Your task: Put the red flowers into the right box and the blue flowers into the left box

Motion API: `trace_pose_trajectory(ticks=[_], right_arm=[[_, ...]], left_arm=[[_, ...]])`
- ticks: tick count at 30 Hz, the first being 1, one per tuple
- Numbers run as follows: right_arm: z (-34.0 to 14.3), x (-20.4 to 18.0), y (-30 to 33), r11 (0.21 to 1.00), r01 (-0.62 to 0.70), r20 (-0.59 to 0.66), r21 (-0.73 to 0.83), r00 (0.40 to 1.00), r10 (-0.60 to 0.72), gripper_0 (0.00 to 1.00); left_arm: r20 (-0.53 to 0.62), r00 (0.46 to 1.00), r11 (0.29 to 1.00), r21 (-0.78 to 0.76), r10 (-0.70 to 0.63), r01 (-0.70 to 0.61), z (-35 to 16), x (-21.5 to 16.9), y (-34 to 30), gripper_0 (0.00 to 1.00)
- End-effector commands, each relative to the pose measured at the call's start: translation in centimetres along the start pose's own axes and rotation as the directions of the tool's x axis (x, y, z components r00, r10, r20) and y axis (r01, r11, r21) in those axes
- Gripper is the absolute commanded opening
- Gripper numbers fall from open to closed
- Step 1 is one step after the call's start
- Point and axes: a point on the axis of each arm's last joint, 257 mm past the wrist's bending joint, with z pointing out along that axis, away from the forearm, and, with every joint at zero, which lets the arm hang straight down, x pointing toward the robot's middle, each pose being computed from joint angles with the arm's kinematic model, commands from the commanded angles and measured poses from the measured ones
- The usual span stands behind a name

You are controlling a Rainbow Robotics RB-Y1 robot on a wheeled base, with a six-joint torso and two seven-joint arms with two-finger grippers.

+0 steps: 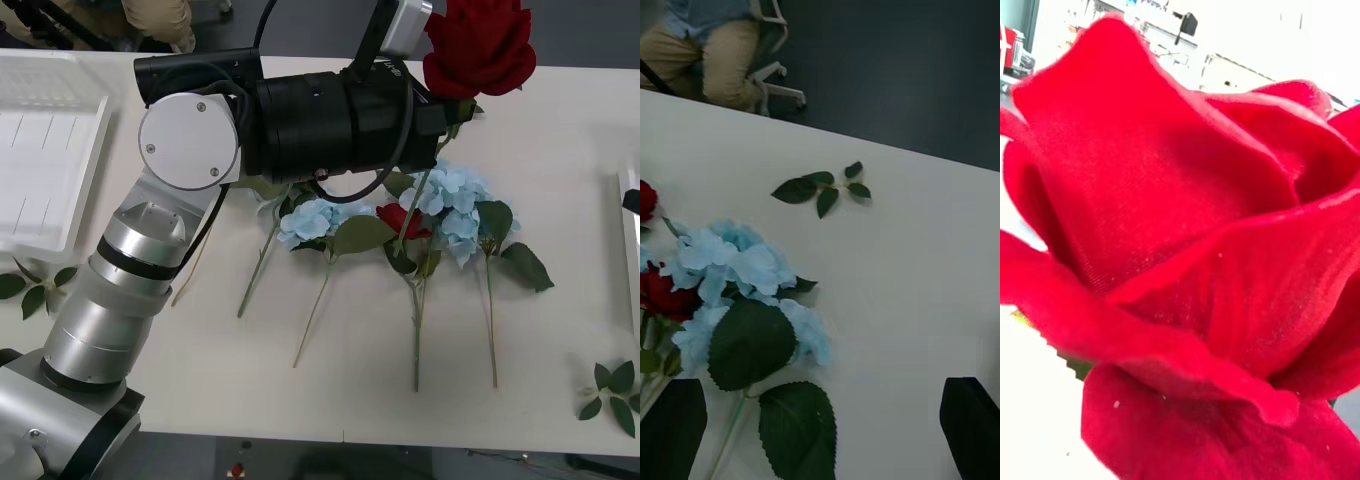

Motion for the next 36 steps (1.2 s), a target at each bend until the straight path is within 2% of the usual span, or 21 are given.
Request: trace_pose_trajectory(ticks=[1, 16, 36], right_arm=[[0.6, -1.7, 3.2, 0.994, 0.070, 0.092, -0.085, 0.994, -0.062, 0.92], [6.3, -1.9, 13.6, 0.911, 0.183, 0.230, -0.371, 0.968, -0.101, 0.91], [13.3, -2.6, 23.0, 0.791, 0.105, 0.197, -0.603, 0.980, 0.020, 0.92]], left_arm=[[0.027, 0.999, 0.999, 0.015, 0.028, -0.028, 0.3, -0.7, -0.9, 0.00], [0.027, 0.999, 0.999, 0.015, 0.028, -0.028, 0.3, -0.7, -0.9, 0.00], [0.027, 0.999, 0.999, 0.015, 0.028, -0.028, 0.3, -0.7, -0.9, 0.00]])
